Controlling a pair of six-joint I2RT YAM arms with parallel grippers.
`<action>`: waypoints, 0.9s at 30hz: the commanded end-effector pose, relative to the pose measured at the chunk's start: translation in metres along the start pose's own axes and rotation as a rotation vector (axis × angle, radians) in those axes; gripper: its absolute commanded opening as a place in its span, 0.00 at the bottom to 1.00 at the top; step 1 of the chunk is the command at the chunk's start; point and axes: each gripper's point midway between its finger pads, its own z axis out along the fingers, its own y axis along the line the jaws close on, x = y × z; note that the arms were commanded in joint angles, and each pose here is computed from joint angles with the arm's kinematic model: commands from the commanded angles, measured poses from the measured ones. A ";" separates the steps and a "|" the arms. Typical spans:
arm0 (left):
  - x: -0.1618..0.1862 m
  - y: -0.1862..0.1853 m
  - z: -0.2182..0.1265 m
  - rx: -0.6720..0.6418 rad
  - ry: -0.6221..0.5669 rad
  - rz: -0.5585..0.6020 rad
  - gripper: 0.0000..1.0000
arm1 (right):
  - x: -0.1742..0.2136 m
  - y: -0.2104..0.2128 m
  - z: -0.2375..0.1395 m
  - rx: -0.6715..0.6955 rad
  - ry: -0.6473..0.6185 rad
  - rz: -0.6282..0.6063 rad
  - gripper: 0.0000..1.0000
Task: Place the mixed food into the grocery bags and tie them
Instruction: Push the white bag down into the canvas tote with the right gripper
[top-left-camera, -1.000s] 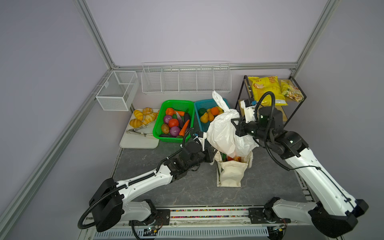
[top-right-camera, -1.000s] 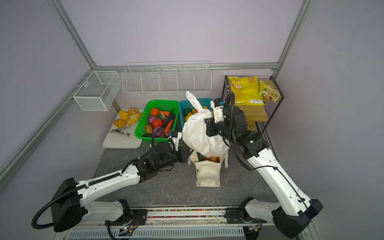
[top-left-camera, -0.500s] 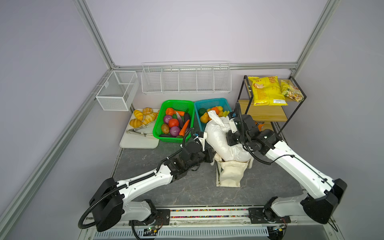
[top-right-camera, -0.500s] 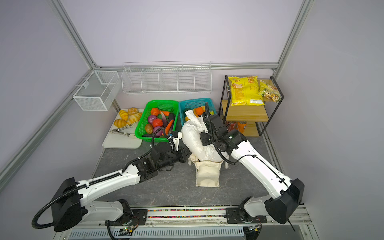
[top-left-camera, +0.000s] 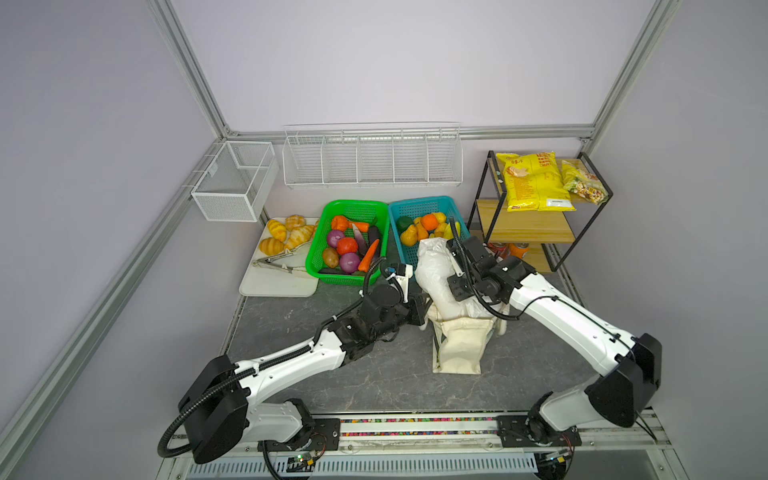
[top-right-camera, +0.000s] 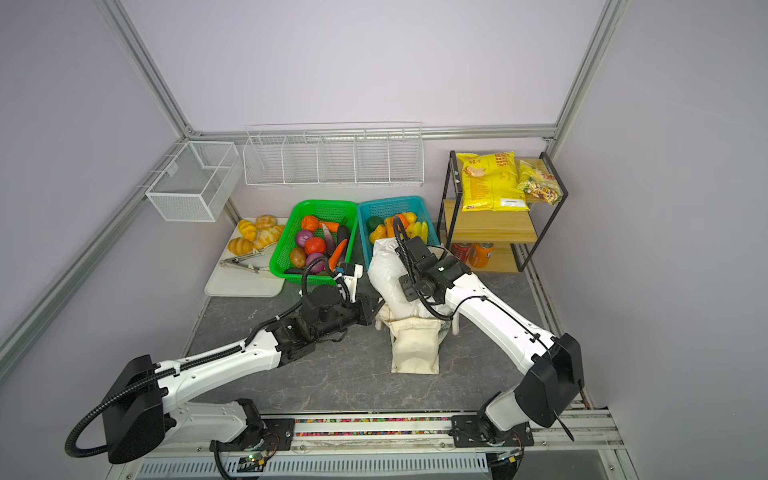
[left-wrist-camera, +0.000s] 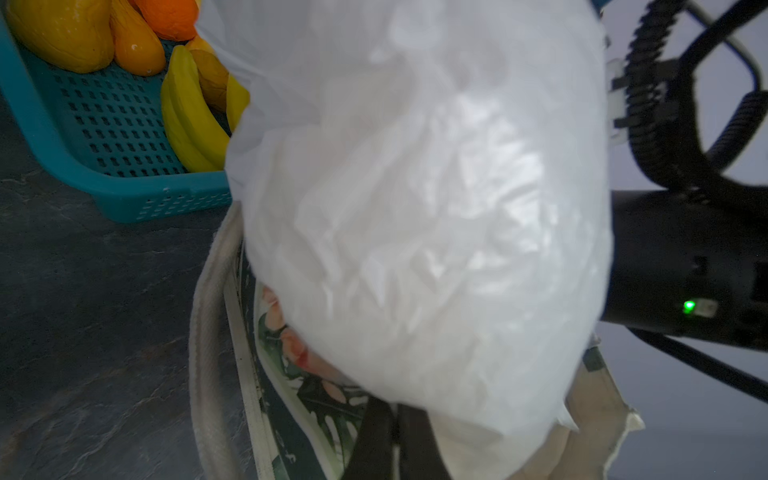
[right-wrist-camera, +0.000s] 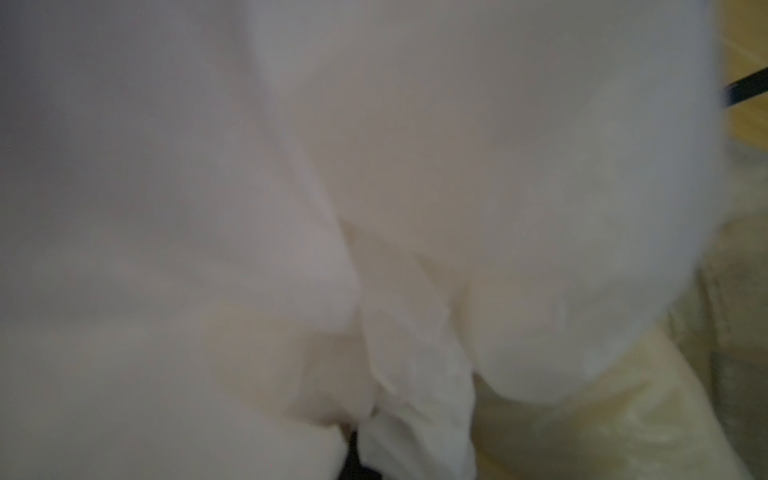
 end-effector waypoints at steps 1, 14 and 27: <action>-0.028 -0.018 -0.013 0.067 -0.109 0.021 0.00 | 0.056 -0.036 0.015 0.122 0.202 -0.033 0.07; -0.027 -0.015 -0.010 0.060 -0.100 0.015 0.00 | 0.007 -0.040 -0.053 -0.022 -0.120 0.013 0.49; -0.025 -0.018 -0.003 0.068 -0.076 0.025 0.00 | -0.066 0.043 -0.116 -0.417 -0.408 -0.086 0.68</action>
